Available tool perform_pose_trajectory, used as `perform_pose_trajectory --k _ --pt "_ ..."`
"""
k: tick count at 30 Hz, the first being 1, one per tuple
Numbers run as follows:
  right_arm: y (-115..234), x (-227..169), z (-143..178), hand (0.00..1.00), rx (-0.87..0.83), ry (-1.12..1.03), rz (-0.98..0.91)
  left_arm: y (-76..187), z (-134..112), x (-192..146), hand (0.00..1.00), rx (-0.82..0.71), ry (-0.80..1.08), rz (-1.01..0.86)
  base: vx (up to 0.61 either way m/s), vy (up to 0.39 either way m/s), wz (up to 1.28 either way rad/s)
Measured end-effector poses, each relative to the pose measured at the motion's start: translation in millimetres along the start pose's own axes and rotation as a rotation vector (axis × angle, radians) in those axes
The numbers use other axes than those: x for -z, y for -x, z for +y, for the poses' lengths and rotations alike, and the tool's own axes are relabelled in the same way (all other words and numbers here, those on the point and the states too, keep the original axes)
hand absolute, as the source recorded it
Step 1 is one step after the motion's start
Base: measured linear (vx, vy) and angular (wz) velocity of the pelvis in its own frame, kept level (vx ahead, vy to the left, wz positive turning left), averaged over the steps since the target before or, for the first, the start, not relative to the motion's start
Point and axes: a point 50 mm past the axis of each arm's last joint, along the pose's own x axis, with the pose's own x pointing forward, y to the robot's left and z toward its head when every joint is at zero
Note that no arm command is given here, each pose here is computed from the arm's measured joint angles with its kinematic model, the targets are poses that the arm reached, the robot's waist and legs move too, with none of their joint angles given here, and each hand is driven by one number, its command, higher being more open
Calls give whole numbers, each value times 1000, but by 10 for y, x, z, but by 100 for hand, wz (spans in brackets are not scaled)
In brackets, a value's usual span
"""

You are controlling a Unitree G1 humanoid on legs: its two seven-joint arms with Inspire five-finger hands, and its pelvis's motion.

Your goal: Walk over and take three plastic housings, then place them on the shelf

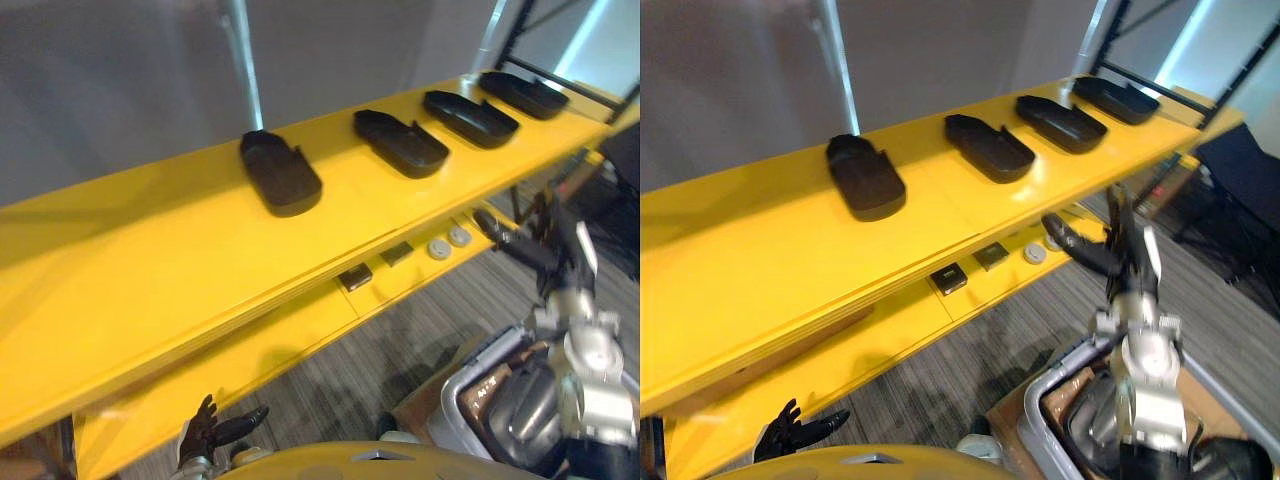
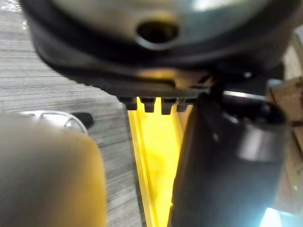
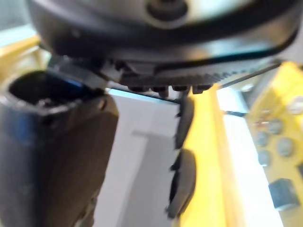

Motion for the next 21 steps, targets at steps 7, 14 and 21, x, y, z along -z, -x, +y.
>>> perform_pose_trajectory --k 7,14,21 --pt "429 95 -229 100 207 -93 -35 -41 -203 -83 100 72 -38 -33 10 13 -45" --pt "541 2 -107 100 135 -146 -137 -45 -182 -24 100 55 -45 -11 43 12 -41" --pt "160 64 401 100 -94 -193 -133 -58 -166 -26 100 -4 130 -11 89 58 -87"
